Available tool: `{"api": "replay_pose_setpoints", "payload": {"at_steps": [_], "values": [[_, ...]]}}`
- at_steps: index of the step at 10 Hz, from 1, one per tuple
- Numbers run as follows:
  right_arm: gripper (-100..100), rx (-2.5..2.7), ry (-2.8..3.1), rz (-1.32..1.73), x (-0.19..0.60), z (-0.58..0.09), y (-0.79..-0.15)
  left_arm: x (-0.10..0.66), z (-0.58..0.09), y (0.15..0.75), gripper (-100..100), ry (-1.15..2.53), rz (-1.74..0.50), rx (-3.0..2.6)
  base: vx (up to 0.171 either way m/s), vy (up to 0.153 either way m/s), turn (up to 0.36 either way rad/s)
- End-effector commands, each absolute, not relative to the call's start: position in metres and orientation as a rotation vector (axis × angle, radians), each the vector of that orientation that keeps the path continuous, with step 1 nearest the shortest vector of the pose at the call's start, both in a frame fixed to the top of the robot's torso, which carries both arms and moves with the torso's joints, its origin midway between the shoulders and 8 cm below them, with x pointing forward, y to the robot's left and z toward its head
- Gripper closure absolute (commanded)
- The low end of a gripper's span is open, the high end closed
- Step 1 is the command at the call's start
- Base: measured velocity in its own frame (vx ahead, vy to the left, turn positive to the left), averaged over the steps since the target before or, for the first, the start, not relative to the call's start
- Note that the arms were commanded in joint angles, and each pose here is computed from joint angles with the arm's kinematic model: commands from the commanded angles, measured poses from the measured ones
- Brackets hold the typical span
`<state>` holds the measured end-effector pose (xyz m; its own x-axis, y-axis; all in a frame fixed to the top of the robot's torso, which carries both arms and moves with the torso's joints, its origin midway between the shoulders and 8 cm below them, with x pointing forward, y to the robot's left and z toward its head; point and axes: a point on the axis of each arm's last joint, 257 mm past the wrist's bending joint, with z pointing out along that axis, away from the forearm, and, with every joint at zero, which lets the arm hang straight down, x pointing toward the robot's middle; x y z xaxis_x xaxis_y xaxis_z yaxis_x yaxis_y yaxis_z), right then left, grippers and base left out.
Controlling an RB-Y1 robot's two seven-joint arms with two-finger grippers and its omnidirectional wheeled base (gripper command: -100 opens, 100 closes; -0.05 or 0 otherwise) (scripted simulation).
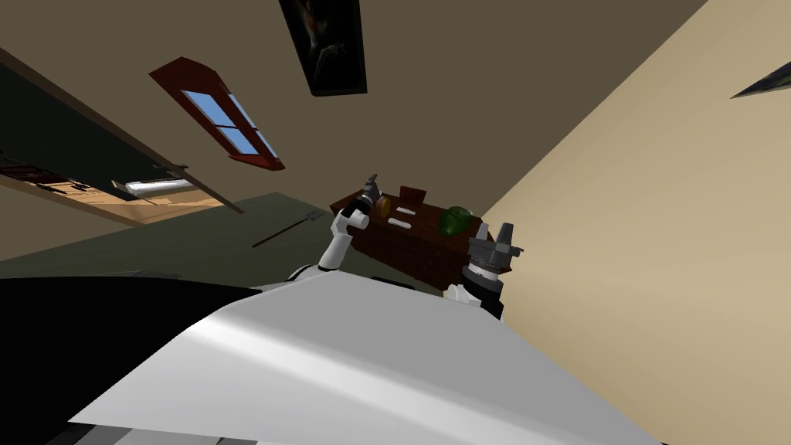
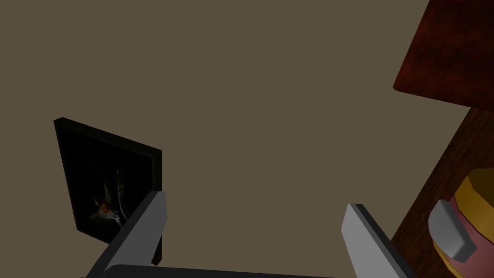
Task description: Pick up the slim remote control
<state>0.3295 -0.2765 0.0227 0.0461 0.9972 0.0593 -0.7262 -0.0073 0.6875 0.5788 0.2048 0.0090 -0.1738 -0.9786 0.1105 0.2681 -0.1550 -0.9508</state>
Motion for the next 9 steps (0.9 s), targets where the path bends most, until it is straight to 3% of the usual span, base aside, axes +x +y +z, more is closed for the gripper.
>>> {"api": "replay_pose_setpoints", "payload": {"at_steps": [1, 9], "values": [[0, 0.649, 0.533, 1.466, 0.330, 0.023, -0.277, 0.595, 0.000, 0.197, -100, 1.080, -1.534, -1.053, -0.012, 0.006, -0.057], [0, 0.649, 0.533, 1.466, 0.330, 0.023, -0.277, 0.640, -0.021, 0.168, -100, 1.245, -1.479, -1.194, -0.006, 0.007, -0.029]]}}
